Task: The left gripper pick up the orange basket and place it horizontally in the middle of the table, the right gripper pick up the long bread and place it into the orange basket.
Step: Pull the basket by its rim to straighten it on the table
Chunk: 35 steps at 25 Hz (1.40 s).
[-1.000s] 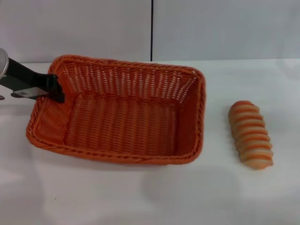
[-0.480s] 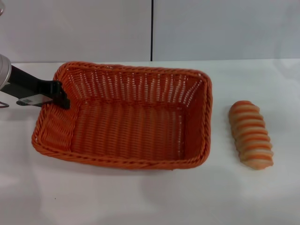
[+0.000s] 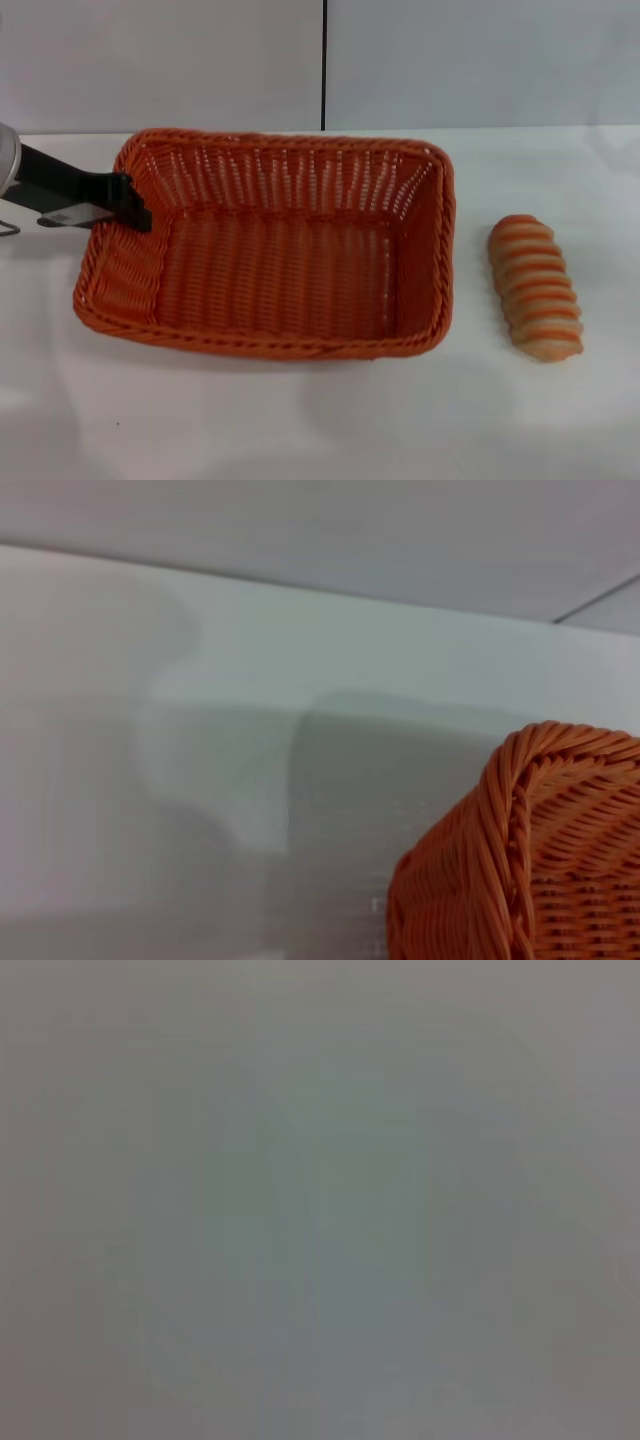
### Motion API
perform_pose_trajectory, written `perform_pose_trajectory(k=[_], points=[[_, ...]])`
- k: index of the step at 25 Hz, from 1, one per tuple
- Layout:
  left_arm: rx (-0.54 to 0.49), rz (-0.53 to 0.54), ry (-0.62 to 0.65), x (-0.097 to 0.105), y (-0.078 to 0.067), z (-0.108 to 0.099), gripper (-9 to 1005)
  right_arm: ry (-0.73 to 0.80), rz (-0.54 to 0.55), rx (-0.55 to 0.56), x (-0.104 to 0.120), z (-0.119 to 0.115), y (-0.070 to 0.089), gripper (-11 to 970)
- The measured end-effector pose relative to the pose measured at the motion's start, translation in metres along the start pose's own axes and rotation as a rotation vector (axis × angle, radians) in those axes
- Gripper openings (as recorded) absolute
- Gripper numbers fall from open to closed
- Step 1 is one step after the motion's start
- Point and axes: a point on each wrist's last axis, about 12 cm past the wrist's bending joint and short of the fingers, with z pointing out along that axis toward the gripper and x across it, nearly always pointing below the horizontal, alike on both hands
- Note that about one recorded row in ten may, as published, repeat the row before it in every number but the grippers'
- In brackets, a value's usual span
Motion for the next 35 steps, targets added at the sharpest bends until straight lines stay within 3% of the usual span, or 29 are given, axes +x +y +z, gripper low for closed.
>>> perform_pose_trajectory(k=[15,21,29,35], points=[[-0.037,0.063,0.069,0.006,-0.005,0.006,169,0.004,0.004,0.005,0.003,-0.004,0.003,704],[-0.058,0.03,0.054,0.007,0.005,-0.002,172,0.006,0.006,0.008,0.005,-0.007,0.004,703],[-0.065,0.002,0.067,0.013,0.015,-0.003,579,0.005,0.013,0.005,0.007,-0.006,0.008,703],[-0.017,-0.025,0.037,0.015,0.023,-0.011,599,0.004,0.015,0.01,0.008,-0.007,0.01,703]])
